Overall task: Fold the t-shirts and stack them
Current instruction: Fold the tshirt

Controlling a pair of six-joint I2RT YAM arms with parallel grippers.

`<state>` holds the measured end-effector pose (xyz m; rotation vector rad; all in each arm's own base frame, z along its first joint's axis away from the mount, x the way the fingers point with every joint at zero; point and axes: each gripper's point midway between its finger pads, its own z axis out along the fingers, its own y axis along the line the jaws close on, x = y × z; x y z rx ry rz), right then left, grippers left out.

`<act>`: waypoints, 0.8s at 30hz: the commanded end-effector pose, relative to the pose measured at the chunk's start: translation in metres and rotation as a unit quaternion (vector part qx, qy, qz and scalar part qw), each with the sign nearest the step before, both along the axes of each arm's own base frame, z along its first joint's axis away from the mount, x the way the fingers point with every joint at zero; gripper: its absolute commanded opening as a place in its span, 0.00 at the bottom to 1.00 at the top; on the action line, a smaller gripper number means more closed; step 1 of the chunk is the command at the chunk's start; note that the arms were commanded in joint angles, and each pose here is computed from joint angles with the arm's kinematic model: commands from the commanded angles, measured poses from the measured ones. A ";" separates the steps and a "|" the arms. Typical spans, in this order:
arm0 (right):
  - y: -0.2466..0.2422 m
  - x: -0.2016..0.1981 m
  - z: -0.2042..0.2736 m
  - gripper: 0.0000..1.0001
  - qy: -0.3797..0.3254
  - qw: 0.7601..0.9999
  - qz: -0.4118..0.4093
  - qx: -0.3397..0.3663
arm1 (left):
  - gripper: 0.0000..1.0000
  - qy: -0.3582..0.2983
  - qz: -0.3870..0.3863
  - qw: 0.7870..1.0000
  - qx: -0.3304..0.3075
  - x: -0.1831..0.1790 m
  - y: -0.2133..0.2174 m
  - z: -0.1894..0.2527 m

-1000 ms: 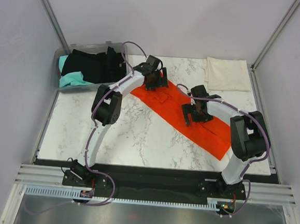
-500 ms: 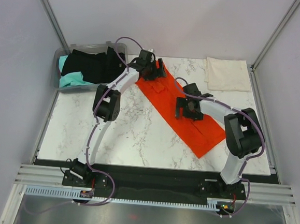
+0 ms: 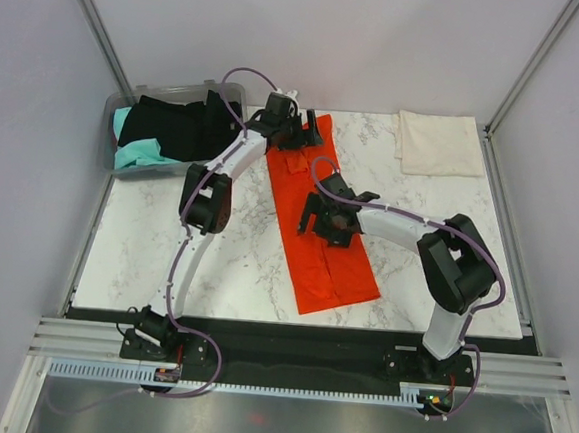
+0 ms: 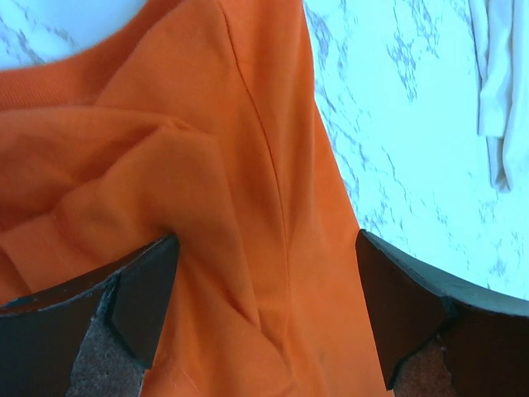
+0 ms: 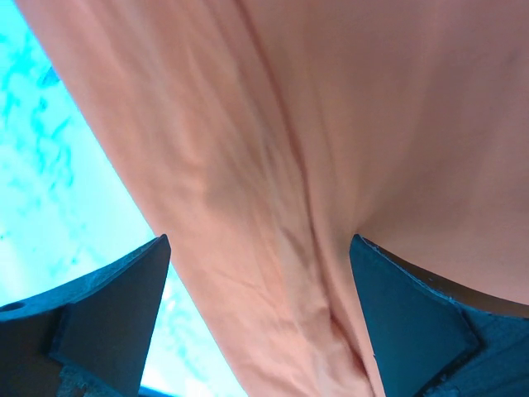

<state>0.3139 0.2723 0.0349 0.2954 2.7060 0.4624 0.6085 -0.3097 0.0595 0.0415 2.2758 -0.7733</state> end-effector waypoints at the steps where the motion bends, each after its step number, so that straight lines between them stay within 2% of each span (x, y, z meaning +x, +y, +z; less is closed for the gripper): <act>1: 0.013 0.004 0.023 0.98 0.001 1.000 -0.003 0.023 | 0.96 -0.074 -0.030 0.997 -0.006 -0.015 -0.001 0.109; 2: 0.009 0.005 0.031 0.98 -0.015 1.000 0.015 0.013 | 0.96 -0.084 -0.031 0.996 -0.008 -0.025 0.003 0.140; 4: -0.003 0.005 0.039 0.98 -0.032 0.999 0.036 -0.020 | 0.96 -0.076 -0.028 0.997 0.004 -0.038 0.012 0.149; 5: -0.008 0.005 0.045 0.98 -0.042 0.997 0.049 -0.034 | 0.96 -0.077 -0.028 0.997 0.006 -0.054 0.019 0.171; 7: -0.025 -0.005 0.046 0.98 -0.043 0.990 0.109 -0.085 | 0.96 -0.070 -0.017 0.997 0.017 -0.071 0.031 0.185; 8: -0.031 -0.008 0.050 0.98 -0.048 0.986 0.129 -0.097 | 0.96 -0.038 -0.015 0.999 0.032 -0.087 0.040 0.176; 9: -0.041 -0.019 0.043 0.98 -0.039 0.978 0.165 -0.118 | 0.96 -0.047 -0.007 0.998 0.034 -0.104 0.048 0.203; 10: -0.044 -0.025 0.048 0.98 -0.043 0.976 0.179 -0.119 | 0.96 -0.038 -0.002 0.999 0.039 -0.116 0.056 0.207; 11: -0.051 -0.029 0.047 0.98 -0.044 0.974 0.183 -0.129 | 0.96 0.003 0.002 0.998 0.058 -0.137 0.065 0.183; 12: -0.062 -0.041 0.037 0.98 -0.033 0.972 0.187 -0.140 | 0.96 -0.026 0.011 0.998 0.051 -0.159 0.077 0.218; 15: -0.070 -0.061 0.026 0.98 -0.031 0.968 0.212 -0.129 | 0.96 0.000 0.023 0.997 0.077 -0.207 0.104 0.204; 16: -0.071 -0.066 0.023 0.98 -0.029 0.967 0.220 -0.125 | 0.96 -0.024 0.027 0.997 0.067 -0.230 0.114 0.229; 18: -0.070 -0.075 0.012 0.98 -0.018 0.967 0.227 -0.115 | 0.96 0.019 0.023 0.997 0.068 -0.268 0.124 0.209; 19: -0.069 -0.077 0.010 0.98 -0.018 0.967 0.226 -0.113 | 0.96 -0.001 0.023 0.998 0.050 -0.292 0.131 0.229; 20: -0.068 -0.077 0.009 0.98 -0.021 0.967 0.226 -0.112 | 0.96 0.037 0.029 0.998 0.050 -0.311 0.136 0.204; 24: -0.054 -0.078 0.016 0.98 -0.046 0.968 0.226 -0.101 | 0.95 0.078 0.037 0.996 0.014 -0.381 0.152 0.182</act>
